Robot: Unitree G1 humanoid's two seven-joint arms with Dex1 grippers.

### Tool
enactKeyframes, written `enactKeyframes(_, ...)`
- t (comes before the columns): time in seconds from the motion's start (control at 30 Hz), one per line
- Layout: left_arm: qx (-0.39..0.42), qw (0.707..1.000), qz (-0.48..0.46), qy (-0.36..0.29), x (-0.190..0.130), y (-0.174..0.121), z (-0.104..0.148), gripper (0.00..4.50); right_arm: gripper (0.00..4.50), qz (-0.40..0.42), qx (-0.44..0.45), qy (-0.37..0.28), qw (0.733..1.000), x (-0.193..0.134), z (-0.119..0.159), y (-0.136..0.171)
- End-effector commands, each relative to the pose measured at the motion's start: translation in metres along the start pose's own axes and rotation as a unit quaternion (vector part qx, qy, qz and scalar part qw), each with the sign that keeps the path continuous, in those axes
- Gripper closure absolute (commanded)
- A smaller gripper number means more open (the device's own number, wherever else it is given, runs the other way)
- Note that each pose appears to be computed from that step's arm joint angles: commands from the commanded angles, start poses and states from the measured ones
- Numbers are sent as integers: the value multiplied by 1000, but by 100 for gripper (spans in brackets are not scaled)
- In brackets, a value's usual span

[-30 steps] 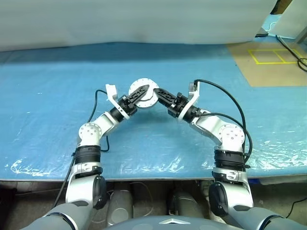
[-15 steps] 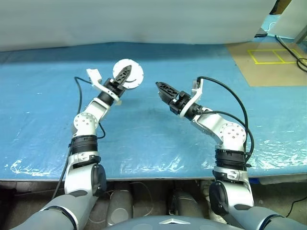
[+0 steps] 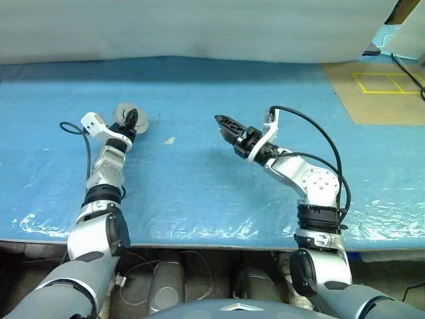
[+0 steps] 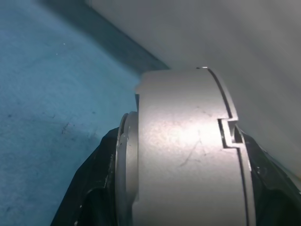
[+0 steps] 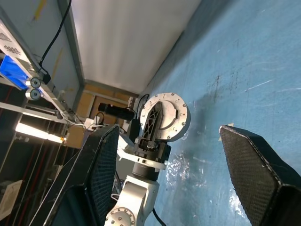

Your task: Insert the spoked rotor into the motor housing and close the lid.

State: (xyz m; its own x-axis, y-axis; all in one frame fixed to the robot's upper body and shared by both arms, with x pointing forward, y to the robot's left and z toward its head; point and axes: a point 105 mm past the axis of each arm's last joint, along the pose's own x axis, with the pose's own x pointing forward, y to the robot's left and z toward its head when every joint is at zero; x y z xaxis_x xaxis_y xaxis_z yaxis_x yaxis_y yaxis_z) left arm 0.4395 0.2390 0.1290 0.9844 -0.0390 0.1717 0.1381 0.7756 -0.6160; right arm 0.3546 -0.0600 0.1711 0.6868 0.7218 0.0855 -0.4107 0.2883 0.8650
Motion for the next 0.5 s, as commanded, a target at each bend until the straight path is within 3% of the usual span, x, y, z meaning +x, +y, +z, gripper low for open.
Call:
enactKeyframes(0.03, 23, 999, -11, -45, 8, -7, 30, 185, 95, 10, -15, -6, 1000, -1, 5, 7)
enactKeyframes(0.5, 33, 999, 25, -21, 8, 9, 25, 185, 95, 3, -22, -10, 1000, -3, 5, 5)
